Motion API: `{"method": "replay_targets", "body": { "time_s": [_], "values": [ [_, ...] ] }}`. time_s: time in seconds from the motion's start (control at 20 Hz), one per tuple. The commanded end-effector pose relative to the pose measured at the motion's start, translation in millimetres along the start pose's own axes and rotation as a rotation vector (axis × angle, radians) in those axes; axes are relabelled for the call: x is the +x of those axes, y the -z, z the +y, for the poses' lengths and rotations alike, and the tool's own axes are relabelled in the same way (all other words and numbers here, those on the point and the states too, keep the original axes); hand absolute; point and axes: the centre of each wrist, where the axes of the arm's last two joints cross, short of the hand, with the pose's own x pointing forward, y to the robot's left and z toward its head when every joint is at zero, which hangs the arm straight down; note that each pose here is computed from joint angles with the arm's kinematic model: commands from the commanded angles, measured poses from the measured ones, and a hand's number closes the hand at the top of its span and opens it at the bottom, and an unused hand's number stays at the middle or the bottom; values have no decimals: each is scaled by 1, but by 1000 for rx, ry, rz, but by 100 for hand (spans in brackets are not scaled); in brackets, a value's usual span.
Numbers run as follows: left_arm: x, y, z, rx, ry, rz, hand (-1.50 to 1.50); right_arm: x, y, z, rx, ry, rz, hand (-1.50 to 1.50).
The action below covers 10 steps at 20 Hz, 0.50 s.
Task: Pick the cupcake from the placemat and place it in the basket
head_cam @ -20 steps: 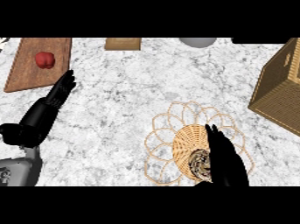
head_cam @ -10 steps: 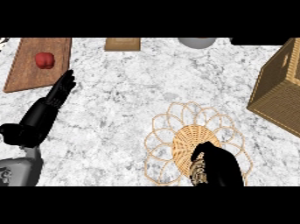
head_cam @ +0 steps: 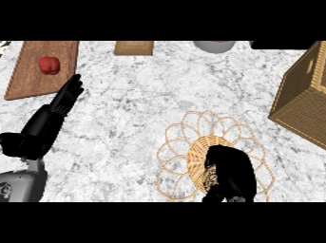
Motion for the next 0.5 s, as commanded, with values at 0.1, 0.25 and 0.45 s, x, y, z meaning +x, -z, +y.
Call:
{"method": "replay_targets", "body": {
  "time_s": [0.1,0.25,0.45],
  "values": [
    [-21,2,2,19,11,4,0,13,18,6,-71,-62,1,150],
    [-8,3,17,10,18,-4,0,18,12,-5,-122,-13,-23,150],
    [-7,5,-2,6,19,-4,0,27,-14,-29,-147,229,-82,150]
  ]
}}
